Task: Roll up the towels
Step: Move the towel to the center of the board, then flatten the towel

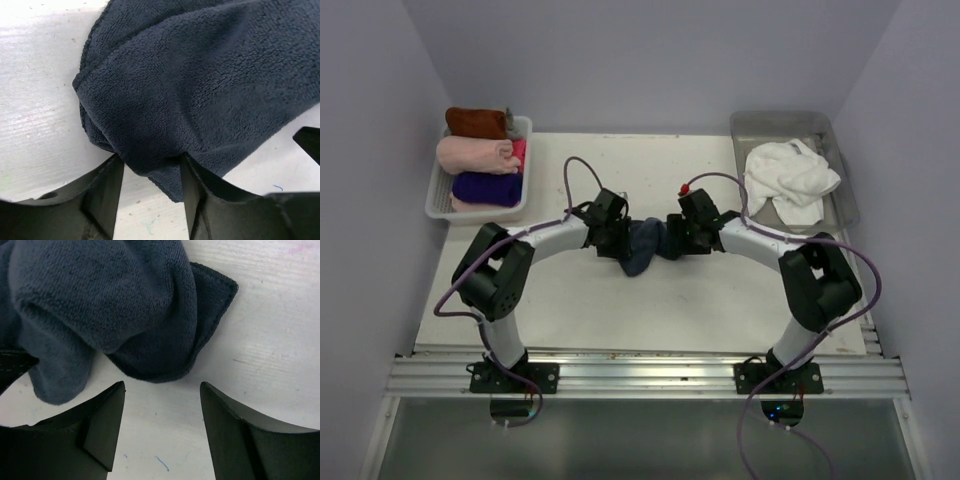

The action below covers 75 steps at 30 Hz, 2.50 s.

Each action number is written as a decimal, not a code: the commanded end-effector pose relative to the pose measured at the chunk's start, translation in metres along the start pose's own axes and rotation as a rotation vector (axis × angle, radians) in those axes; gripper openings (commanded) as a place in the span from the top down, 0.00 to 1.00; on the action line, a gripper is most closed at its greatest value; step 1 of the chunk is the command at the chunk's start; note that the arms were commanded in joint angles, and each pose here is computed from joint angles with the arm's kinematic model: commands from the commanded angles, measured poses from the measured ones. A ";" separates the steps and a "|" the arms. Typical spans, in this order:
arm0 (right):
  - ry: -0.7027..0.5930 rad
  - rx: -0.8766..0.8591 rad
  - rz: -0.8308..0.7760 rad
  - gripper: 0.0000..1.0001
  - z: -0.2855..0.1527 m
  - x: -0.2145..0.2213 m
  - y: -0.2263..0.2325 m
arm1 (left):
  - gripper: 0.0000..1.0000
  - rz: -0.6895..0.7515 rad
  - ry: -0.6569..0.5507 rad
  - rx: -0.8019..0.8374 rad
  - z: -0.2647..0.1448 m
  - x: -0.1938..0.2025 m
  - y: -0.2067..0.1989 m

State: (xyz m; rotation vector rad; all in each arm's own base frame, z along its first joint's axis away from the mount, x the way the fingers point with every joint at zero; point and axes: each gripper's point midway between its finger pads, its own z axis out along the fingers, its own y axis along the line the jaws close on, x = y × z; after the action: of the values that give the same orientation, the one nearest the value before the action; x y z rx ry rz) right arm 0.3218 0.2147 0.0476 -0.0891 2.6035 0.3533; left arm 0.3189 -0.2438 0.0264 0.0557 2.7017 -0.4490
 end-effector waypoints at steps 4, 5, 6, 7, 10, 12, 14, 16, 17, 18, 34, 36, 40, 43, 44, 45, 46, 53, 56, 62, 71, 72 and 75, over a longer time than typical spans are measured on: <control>-0.051 0.001 0.006 0.55 0.022 -0.021 0.007 | 0.74 -0.006 -0.110 0.007 -0.007 -0.036 -0.011; -0.052 0.005 0.011 0.70 0.024 -0.020 0.006 | 0.79 -0.005 -0.117 0.012 -0.010 -0.038 -0.012; -0.048 0.007 0.020 0.78 0.025 -0.018 0.006 | 0.87 -0.003 -0.125 0.016 -0.013 -0.040 -0.014; -0.049 0.007 0.022 0.83 0.027 -0.018 0.006 | 0.92 0.004 -0.128 0.020 -0.015 -0.042 -0.015; -0.064 0.002 0.028 1.00 0.024 -0.021 0.007 | 1.00 0.014 -0.159 0.036 -0.030 -0.053 -0.020; -0.087 0.015 0.031 1.00 0.018 -0.025 0.004 | 1.00 0.017 -0.194 0.059 -0.046 -0.064 -0.026; -0.136 0.008 0.036 1.00 0.002 -0.037 0.006 | 1.00 0.024 -0.221 0.074 -0.058 -0.073 -0.029; -0.176 0.024 0.037 1.00 -0.011 -0.044 0.003 | 1.00 0.028 -0.280 0.072 -0.078 -0.088 -0.027; -0.205 0.038 0.051 1.00 -0.020 -0.051 0.001 | 1.00 0.032 -0.306 0.081 -0.088 -0.092 -0.028; -0.255 0.029 0.070 1.00 -0.039 -0.060 0.002 | 1.00 0.026 -0.317 0.076 -0.092 -0.097 -0.024; -0.598 -0.247 0.056 1.00 -0.226 -0.108 0.039 | 1.00 0.044 -0.667 0.118 -0.255 -0.169 -0.007; -0.569 -0.297 0.064 1.00 -0.228 -0.096 0.044 | 1.00 0.048 -0.694 0.137 -0.265 -0.171 -0.011; -0.526 -0.219 0.073 1.00 -0.221 -0.075 0.024 | 0.99 0.060 -0.669 0.136 -0.255 -0.180 -0.015; -0.490 -0.145 0.076 1.00 -0.211 -0.060 0.007 | 0.25 0.082 -0.578 0.124 -0.226 -0.187 -0.017; -0.464 -0.126 0.074 1.00 -0.202 -0.054 0.004 | 0.08 0.084 -0.532 0.116 -0.205 -0.190 -0.017; -0.416 -0.089 0.069 1.00 -0.185 -0.050 0.000 | 0.01 0.081 -0.507 0.107 -0.194 -0.192 -0.016; -0.380 -0.061 0.060 1.00 -0.170 -0.047 -0.003 | 0.00 0.084 -0.481 0.106 -0.183 -0.193 -0.015; -0.235 0.157 0.037 0.46 -0.116 -0.046 -0.036 | 0.06 0.071 -0.355 0.101 -0.129 -0.177 -0.009; -0.258 0.103 0.038 0.46 -0.117 -0.044 -0.029 | 0.19 0.069 -0.321 0.118 -0.118 -0.153 -0.003; -0.158 0.109 0.053 0.51 -0.100 -0.003 -0.040 | 0.30 0.142 -0.155 0.177 -0.078 -0.066 -0.035; -0.034 -0.042 -0.007 0.53 -0.068 0.055 0.006 | 0.32 0.116 -0.148 0.120 -0.056 -0.059 -0.050; -0.038 -0.066 -0.020 0.53 -0.066 0.058 0.017 | 0.32 0.116 -0.154 0.113 -0.055 -0.063 -0.049; -0.017 -0.087 -0.054 0.55 -0.057 0.069 0.033 | 0.34 0.102 -0.173 0.097 -0.047 -0.082 -0.044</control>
State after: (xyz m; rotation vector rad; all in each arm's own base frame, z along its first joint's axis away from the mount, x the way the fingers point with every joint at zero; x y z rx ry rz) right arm 0.2284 0.2048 0.0665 -0.1727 2.6062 0.3587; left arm 0.3340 -0.2653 0.0955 0.2390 2.5897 -0.5329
